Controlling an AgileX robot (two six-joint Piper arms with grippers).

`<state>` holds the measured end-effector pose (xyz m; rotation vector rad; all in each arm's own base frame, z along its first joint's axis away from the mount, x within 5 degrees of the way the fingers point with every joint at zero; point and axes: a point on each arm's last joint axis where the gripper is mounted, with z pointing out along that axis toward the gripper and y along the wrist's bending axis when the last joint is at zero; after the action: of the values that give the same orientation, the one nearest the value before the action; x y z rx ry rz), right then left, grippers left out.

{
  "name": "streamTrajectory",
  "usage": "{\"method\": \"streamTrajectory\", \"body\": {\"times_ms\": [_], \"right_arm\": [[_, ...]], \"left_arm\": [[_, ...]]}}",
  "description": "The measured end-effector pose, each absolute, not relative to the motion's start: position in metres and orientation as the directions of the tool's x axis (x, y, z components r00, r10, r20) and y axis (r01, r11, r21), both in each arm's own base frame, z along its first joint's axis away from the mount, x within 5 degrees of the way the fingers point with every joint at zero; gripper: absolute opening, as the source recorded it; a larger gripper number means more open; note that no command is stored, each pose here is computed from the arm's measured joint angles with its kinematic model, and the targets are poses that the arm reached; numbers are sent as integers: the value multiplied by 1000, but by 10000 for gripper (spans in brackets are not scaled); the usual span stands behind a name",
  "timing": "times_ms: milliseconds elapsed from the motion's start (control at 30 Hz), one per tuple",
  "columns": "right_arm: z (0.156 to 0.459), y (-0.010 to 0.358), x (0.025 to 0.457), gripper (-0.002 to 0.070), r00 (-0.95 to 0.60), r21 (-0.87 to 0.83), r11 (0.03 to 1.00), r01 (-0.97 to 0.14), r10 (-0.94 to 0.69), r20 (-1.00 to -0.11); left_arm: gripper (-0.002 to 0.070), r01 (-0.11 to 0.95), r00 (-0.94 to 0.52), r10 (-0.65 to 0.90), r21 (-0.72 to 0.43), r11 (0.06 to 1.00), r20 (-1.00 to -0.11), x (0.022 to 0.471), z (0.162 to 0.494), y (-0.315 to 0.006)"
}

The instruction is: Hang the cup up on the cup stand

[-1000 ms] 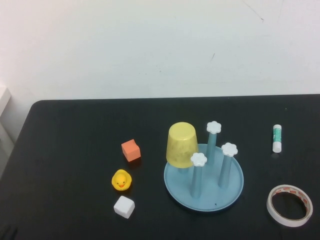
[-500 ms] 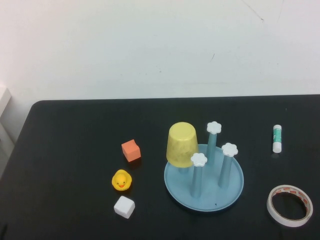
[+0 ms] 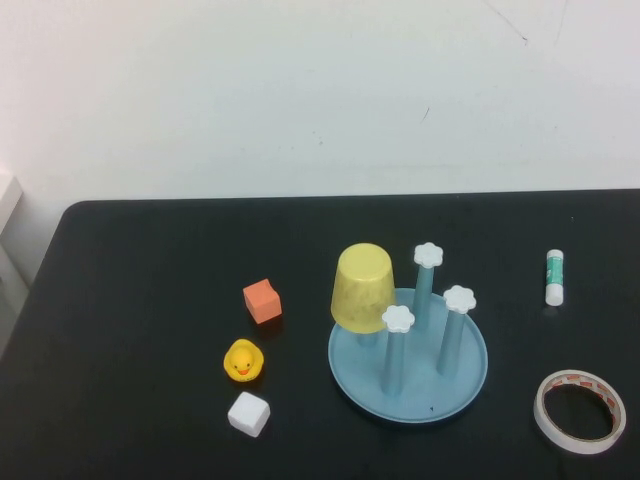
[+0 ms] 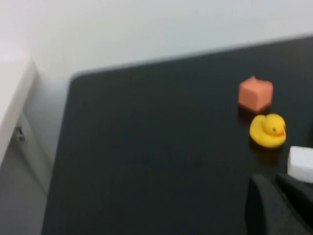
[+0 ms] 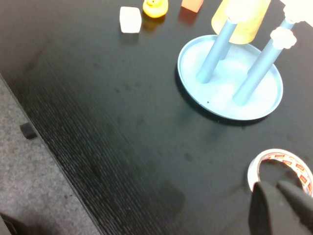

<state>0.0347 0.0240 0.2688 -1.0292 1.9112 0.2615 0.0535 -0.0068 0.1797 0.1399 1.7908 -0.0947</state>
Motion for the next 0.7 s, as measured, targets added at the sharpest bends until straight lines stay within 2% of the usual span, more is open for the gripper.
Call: {"method": "streamTrajectory", "body": {"times_ms": [233, 700], "right_arm": [[269, 24, 35, 0, -228, -219, 628, -747, -551, -803], [269, 24, 35, -1, -228, -219, 628, -747, -551, -803]], "left_arm": [[0, 187, -248, 111, 65, 980, -962, 52, 176, -9], [0, 152, -253, 128, 91, 984, -959, 52, 176, -7]]}}
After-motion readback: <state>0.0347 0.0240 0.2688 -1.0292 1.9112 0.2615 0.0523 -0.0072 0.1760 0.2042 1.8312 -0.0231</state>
